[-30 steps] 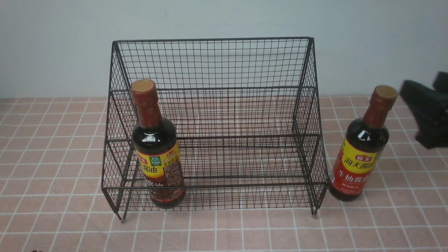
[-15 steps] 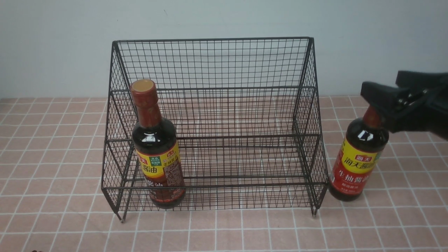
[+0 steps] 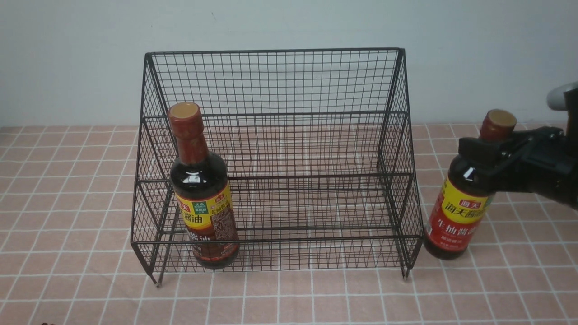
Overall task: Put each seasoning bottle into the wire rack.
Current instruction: Use the right arm to grab the condiment bottle closest to it, then use the right arm to put the condiment bottle back on the shelf
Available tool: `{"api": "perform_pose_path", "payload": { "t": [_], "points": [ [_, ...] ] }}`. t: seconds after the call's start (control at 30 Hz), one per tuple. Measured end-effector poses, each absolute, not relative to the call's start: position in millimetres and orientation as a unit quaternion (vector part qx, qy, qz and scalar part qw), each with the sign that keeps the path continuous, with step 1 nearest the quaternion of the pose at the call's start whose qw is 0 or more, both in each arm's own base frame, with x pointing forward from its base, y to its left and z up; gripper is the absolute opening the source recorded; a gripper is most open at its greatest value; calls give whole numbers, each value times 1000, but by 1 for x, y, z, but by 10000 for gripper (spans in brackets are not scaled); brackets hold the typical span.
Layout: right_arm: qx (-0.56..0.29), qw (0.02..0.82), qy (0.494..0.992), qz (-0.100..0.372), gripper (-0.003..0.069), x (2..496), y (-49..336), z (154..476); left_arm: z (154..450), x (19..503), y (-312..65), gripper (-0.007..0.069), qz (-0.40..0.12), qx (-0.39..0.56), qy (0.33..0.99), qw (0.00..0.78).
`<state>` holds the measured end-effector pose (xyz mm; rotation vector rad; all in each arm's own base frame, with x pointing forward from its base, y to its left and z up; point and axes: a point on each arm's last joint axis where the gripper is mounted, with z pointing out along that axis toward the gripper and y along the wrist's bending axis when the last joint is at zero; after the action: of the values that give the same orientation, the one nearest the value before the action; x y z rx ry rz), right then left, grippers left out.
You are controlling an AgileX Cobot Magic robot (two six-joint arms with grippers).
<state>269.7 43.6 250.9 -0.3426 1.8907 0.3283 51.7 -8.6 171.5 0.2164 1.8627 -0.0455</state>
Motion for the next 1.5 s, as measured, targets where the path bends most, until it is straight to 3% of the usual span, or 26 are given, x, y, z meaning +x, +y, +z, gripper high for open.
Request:
{"api": "perform_pose_path", "payload": {
  "t": [0.13,0.3,0.53,0.7,0.93,1.3,1.5],
  "points": [
    [-149,580,795,97,280,258,37,271,171,52,-9,-7,-20,93,801,592],
    [-173,667,723,50,280,234,34,343,171,52,-9,-7,-20,93,801,592],
    [-208,746,611,164,279,210,52,426,171,52,-9,-7,-20,93,801,592],
    [-286,723,572,262,279,216,72,453,171,52,-9,-7,-20,93,801,592],
    [-341,655,594,319,279,253,92,445,171,52,-9,-7,-20,93,801,592],
    [-350,620,653,259,277,310,144,394,171,52,-9,-7,-20,93,801,592],
    [-338,590,681,270,277,325,154,370,171,52,-9,-7,-20,93,801,592]
  ]
}}
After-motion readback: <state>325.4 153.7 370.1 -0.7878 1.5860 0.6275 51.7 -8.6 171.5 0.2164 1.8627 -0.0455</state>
